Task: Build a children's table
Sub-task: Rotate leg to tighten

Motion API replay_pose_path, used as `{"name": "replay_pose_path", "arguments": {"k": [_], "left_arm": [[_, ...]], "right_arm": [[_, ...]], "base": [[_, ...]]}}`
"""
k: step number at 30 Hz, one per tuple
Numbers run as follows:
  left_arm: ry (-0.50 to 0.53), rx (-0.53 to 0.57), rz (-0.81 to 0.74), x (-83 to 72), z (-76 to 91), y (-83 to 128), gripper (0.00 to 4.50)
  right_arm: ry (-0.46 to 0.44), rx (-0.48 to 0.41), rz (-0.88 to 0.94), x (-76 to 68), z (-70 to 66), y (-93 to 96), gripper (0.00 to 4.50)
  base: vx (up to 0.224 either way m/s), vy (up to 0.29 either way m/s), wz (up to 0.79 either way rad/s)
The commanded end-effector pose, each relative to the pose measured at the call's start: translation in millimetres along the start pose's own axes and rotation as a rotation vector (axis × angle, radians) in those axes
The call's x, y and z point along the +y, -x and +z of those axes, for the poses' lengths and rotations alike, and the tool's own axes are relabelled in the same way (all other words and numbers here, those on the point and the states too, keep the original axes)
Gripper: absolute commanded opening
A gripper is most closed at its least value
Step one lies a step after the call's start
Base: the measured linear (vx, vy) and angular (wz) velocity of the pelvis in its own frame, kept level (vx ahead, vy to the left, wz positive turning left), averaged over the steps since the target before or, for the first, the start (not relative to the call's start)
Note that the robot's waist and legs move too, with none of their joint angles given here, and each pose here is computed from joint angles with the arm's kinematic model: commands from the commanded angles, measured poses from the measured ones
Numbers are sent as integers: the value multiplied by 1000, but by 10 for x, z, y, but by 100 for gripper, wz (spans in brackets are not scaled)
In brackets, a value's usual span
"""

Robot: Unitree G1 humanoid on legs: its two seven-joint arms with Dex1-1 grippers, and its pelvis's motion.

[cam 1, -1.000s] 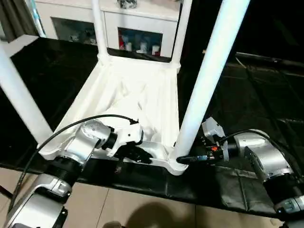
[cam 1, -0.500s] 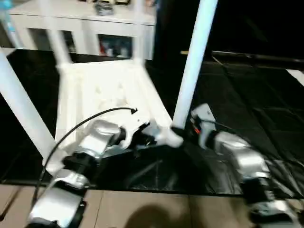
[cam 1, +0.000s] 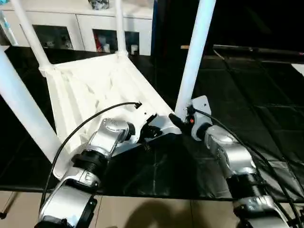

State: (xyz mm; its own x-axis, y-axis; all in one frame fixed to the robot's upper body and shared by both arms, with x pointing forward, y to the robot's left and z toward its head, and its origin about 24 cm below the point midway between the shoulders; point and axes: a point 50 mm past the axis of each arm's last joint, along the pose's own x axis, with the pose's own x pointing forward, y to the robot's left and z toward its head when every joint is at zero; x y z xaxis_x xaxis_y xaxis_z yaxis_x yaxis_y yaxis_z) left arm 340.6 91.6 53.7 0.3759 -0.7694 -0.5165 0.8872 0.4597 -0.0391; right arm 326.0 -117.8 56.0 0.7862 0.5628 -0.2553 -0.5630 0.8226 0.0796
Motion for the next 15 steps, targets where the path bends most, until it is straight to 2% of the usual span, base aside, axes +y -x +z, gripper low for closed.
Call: {"name": "replay_pose_path", "arguments": {"k": [1, 4, 6, 9, 11, 15], "left_arm": [[-41, -62, -83, -115, 100, -74, 0], [-111, -25, -154, -82, 6, 53, 0], [-139, -19, -176, -70, -14, 94, 0], [-178, -3, -260, -52, -59, 211, 0], [-196, 4, -308, -65, -72, 247, 0], [-232, 22, -356, -78, -103, 287, 0]], "right_arm": [[-3, -13, 238, 314, -6, -50, 353], [48, -12, 313, 139, 4, 137, 366], [62, -10, 336, 93, 17, 186, 399], [110, 44, 466, -22, -1, 382, 413], [123, 57, 500, -76, 3, 446, 440], [128, 75, 541, -138, 17, 510, 448]], "base": [[0, 0, 0], [0, 0, 0], [0, 0, 0], [0, 0, 0], [0, 0, 0], [0, 0, 0]]}}
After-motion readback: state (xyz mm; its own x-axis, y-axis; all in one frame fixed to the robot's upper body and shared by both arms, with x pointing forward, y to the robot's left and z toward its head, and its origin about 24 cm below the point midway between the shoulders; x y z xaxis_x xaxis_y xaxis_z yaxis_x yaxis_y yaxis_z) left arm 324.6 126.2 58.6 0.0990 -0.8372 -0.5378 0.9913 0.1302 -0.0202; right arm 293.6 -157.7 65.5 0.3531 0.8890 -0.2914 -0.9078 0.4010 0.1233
